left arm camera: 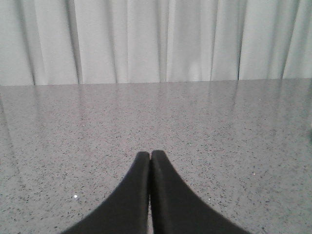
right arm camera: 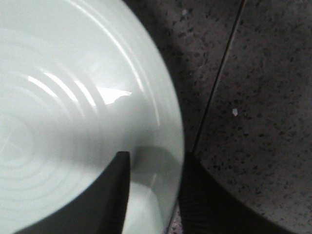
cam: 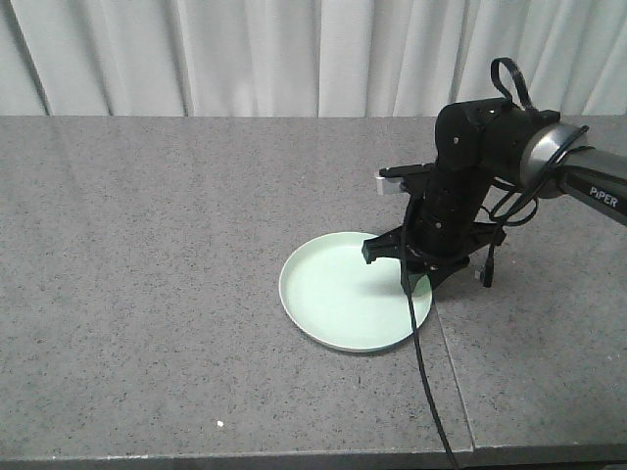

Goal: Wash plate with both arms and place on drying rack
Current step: 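Close the right gripper on the plate rim and lift it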

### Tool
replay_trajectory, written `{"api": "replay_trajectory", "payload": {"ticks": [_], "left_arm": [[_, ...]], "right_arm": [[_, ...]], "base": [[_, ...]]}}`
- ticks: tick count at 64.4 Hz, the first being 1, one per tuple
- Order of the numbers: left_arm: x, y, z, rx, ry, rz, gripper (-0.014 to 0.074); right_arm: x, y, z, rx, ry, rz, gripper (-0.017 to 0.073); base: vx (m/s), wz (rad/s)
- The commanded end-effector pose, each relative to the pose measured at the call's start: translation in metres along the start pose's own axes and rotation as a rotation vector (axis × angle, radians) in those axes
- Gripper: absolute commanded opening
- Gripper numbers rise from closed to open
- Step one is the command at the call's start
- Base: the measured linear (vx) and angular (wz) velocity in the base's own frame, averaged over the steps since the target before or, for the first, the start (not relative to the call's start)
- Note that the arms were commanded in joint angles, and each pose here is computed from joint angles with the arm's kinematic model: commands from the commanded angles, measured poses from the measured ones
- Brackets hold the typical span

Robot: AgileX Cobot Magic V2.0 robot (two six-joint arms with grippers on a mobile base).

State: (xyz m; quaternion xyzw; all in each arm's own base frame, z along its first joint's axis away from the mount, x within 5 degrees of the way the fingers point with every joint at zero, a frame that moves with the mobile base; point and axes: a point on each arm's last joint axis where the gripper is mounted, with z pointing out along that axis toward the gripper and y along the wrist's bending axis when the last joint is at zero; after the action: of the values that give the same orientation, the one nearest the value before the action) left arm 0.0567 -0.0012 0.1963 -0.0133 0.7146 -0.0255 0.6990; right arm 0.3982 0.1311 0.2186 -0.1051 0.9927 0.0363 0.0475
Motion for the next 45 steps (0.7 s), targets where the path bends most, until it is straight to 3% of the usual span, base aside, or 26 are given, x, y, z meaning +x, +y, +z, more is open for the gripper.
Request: {"api": "replay_trajectory", "payload": {"ticks": [1, 3, 17, 30, 45], "left_arm": [[-0.002, 0.000, -0.001, -0.002, -0.072, -0.003, -0.0006], [-0.002, 0.000, -0.001, -0.002, -0.072, -0.003, -0.0006], [-0.002, 0.000, -0.001, -0.002, -0.072, -0.003, -0.0006], [-0.002, 0.000, -0.001, -0.002, -0.073, -0.003, -0.0006], [-0.002, 0.000, -0.001, -0.002, -0.073, -0.003, -0.0006]], "right_arm": [[-0.003, -0.002, -0.031, 0.002, -0.106, 0.000, 0.0048], [-0.003, -0.002, -0.031, 0.010, -0.108, -0.003, -0.0017], [0.001, -0.013, -0.037, 0.049, -0.141, 0.002, -0.0009], [0.026, -0.024, -0.054, 0.050, -0.360, 0.013, -0.0009], [0.064, -0.023, -0.077, 0.034, -0.590, -0.049, -0.0008]], "base": [[0.00, 0.00], [0.00, 0.00], [0.00, 0.00], [0.00, 0.00], [0.00, 0.00]]}}
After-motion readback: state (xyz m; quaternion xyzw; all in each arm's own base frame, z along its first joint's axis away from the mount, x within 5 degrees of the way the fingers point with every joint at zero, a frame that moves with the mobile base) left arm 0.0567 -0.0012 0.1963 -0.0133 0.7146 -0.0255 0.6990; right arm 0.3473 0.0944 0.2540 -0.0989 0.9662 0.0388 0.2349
